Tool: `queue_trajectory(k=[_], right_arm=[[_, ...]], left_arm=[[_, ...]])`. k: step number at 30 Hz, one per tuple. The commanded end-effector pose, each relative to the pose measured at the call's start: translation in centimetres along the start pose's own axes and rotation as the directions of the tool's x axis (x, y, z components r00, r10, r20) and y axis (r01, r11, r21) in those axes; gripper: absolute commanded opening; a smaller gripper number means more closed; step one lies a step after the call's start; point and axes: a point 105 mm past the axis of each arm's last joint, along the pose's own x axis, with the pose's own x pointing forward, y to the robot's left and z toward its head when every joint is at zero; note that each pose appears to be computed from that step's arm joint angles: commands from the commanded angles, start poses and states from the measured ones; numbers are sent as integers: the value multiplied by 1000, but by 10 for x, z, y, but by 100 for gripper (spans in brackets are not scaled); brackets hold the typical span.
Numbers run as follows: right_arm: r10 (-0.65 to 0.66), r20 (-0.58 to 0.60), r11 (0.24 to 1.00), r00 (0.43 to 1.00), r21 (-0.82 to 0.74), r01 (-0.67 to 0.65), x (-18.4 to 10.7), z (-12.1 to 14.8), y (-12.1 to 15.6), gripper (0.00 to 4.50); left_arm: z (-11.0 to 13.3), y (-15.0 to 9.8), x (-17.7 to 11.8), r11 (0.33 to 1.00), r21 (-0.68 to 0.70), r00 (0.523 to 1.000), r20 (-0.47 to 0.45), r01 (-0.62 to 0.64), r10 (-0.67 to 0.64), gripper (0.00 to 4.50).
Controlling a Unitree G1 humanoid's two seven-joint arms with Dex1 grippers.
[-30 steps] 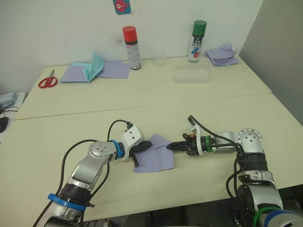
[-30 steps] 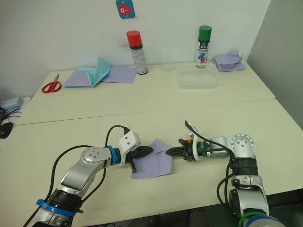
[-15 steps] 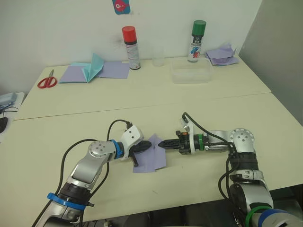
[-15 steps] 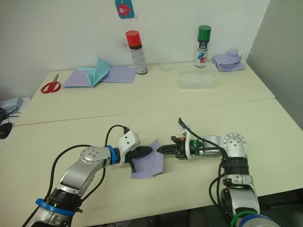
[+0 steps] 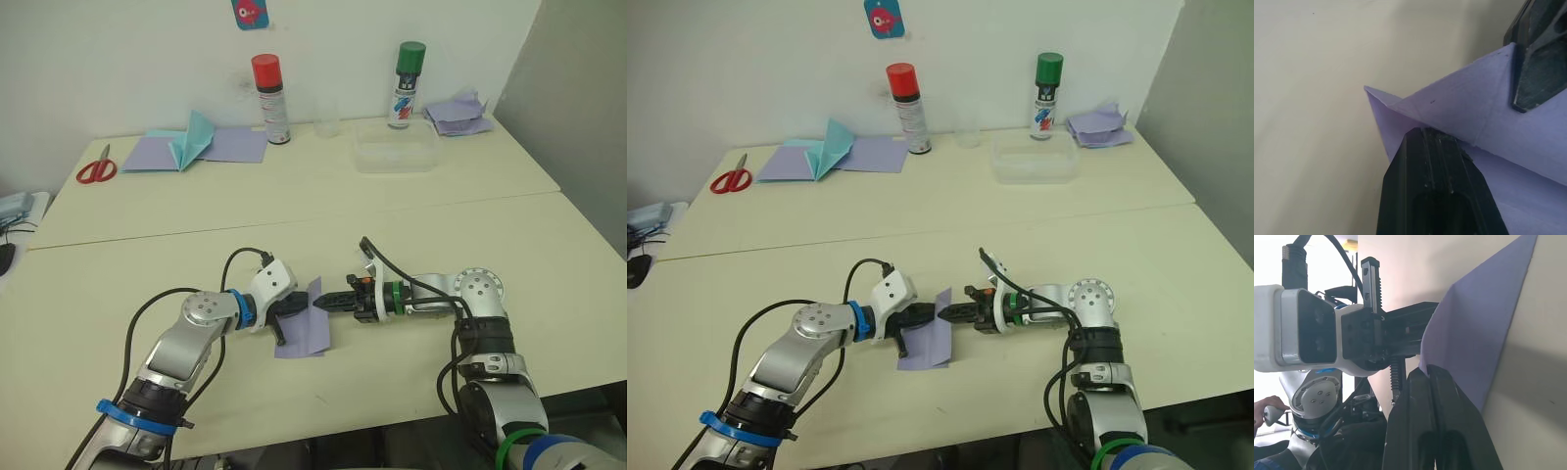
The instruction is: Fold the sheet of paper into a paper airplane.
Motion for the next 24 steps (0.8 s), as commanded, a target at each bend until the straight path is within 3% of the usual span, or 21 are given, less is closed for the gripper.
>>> queue_trajectory(k=[1, 4, 11, 18, 24], right_arm=[[43, 0, 997, 999, -67, -42, 0, 2, 15, 2], [59, 4, 995, 998, -78, -58, 1, 3, 18, 59], [123, 7, 987, 992, -109, -122, -4, 8, 28, 305], [188, 52, 980, 981, -82, -184, -4, 16, 36, 305], [159, 86, 987, 984, -45, -155, -3, 18, 27, 289]], left_arm=[[-30, -15, 2, 995, -82, 994, -93, 54, -61, 0], [-31, -16, 1, 995, -84, 993, -100, 54, -63, 0], [-40, -16, -5, 995, -92, 990, -133, 41, -53, 0], [-51, -10, -23, 992, -127, 986, -166, -2, -19, 0], [-58, -10, -31, 990, -143, 983, -184, -20, -7, 0]])
